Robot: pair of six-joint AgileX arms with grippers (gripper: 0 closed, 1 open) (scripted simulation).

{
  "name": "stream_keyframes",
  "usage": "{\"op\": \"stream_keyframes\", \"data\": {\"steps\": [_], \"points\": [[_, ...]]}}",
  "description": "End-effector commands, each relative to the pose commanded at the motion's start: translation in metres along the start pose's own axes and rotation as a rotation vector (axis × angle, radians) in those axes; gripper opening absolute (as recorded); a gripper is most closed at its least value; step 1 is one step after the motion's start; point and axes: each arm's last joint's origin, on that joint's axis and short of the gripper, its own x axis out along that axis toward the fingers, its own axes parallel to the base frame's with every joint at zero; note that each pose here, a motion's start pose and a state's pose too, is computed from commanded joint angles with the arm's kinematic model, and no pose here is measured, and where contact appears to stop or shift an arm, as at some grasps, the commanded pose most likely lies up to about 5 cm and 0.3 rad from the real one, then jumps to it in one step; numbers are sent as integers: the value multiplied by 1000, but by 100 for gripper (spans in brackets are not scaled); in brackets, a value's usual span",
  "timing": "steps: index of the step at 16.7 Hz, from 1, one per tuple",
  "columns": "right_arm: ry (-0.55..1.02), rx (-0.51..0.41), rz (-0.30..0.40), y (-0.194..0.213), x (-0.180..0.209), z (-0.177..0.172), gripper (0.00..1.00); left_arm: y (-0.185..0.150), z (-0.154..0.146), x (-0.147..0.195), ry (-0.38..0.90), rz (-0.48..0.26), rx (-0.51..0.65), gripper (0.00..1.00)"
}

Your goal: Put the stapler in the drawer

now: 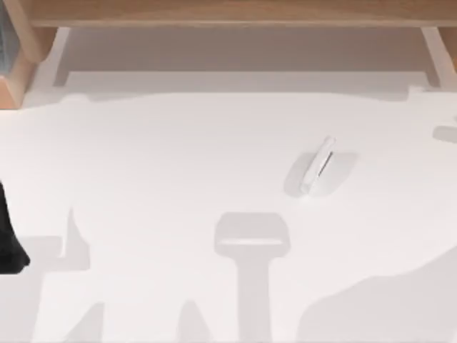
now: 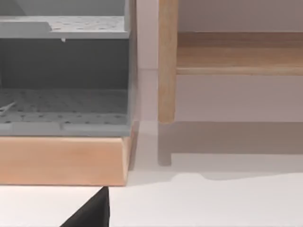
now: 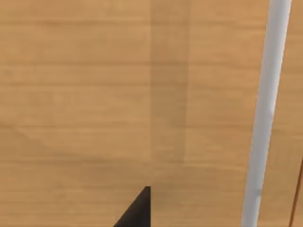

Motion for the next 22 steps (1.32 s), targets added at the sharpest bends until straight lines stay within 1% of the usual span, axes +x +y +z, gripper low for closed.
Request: {"op": "stream_keyframes", "data": {"steps": [7,8,17,19,22], "points": [[0,0,0,0,0,0,2,0,0,0,0,0,0,100],[0,0,0,0,0,0,0,0,0,0,0,0,0,100],[5,3,2,0,-1,-2,0,0,0,0,0,0,0,100],[5,1,-5,-2,-10,-2,0,0,0,0,0,0,0,100],[3,10,10,2,-38,-1,0,0,0,0,0,0,0,100]]}}
